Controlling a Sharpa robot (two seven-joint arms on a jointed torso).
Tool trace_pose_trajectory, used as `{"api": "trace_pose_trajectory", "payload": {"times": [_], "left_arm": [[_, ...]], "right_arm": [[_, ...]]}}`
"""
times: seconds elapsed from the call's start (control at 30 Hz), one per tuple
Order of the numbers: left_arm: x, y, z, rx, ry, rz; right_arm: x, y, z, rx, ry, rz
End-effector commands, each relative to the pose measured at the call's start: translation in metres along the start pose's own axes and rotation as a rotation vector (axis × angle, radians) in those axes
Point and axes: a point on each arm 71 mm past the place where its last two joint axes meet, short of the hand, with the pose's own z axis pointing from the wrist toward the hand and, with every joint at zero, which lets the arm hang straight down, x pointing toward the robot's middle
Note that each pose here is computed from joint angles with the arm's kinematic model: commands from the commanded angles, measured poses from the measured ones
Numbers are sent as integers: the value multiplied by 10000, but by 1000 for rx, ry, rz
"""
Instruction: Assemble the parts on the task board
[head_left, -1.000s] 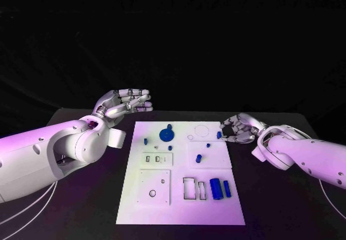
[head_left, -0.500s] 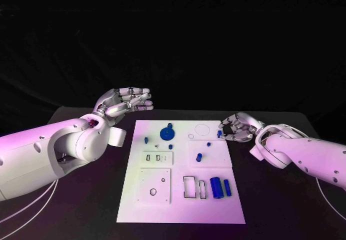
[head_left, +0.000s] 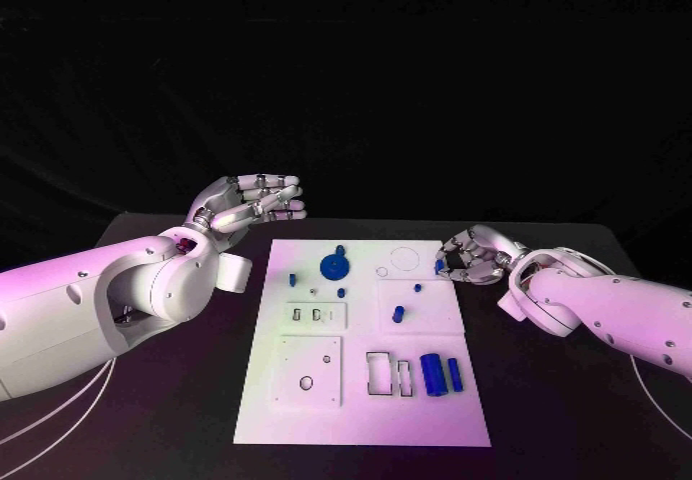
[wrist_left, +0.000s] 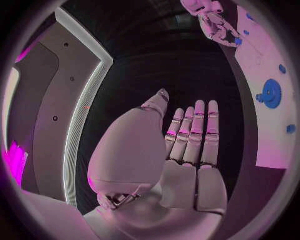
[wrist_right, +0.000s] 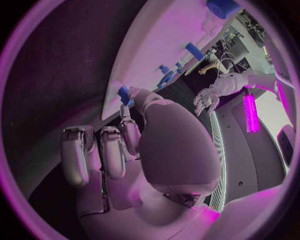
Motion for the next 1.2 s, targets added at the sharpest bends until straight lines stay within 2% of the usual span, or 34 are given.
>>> {"api": "trace_pose_trajectory", "payload": {"times": [0.03, 0.57, 0.7, 1.0, 1.2], "left_arm": [[23, -11, 1, 9, 17, -10], [15, -12, -3, 8, 15, -9], [14, -12, -3, 8, 15, -9], [-5, -13, -8, 7, 11, -7], [-10, -11, -6, 7, 10, -6]], "right_arm": [[41, 8, 7, 1, 33, -18], [73, 2, 15, 8, 39, -28], [58, 10, 13, 0, 13, -26], [-2, 40, -12, -9, -85, 3], [-24, 149, -55, -5, -110, 22]]}}
